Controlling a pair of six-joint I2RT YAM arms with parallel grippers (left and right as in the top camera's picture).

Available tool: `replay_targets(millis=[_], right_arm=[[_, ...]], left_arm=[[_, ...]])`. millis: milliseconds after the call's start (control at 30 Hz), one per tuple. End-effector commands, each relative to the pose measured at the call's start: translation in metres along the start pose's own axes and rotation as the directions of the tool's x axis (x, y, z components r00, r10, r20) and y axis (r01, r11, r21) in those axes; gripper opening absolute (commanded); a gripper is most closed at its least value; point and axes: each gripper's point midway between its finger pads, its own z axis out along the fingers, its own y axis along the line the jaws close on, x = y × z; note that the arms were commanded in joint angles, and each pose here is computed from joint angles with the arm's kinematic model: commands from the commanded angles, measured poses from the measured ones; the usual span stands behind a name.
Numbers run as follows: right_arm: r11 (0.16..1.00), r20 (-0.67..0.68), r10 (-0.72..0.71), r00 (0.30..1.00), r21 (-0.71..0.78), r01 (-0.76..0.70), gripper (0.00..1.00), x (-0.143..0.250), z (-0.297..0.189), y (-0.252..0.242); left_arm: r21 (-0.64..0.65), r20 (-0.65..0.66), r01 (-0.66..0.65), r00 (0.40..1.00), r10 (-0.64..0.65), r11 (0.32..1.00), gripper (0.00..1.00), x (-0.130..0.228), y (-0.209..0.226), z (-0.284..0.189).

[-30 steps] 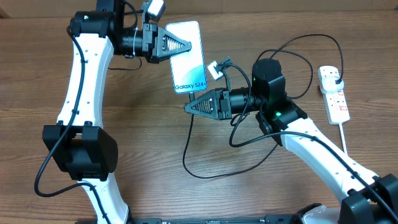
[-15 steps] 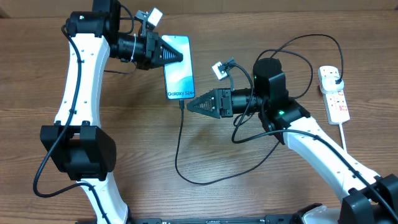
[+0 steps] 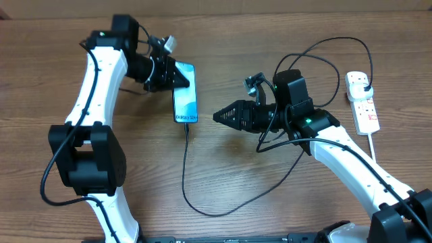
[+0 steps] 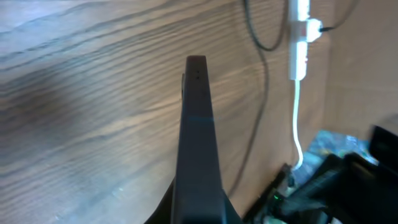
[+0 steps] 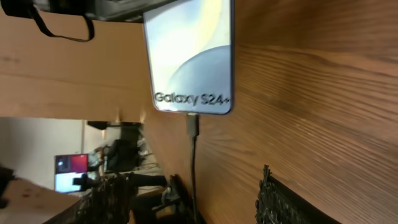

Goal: Plug charger to phone and switch on socket
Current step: 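Open the right gripper off the cable and lower the phone with the left, then lay the phone flat on the table and open the left gripper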

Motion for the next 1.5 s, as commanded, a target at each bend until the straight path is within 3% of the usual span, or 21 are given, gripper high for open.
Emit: replay_targets(millis=[0,333,700,1467], right_arm=[[0.997,0.017,-0.008,1.0,0.071,0.007,0.66,-0.002,-0.001,-0.013],[0.99,-0.004,0.001,1.0,0.14,-0.001,0.66,0.007,-0.002,-0.028],[0.99,-0.008,0.007,1.0,0.144,-0.006,0.66,0.008,-0.002,-0.029],[0.989,-0.008,0.01,1.0,0.148,-0.008,0.66,0.009,-0.002,-0.03]], left_arm=[[-0.005,0.013,0.06,0.998,-0.06,0.998,0.04,0.004,0.015,0.011],[-0.032,0.044,0.106,0.994,-0.104,0.994,0.04,0.006,0.052,0.04],[-0.058,-0.015,0.197,0.98,-0.198,0.979,0.04,0.016,0.081,0.065],[-0.14,-0.053,0.234,0.968,-0.244,0.962,0.04,0.029,0.105,0.077]])
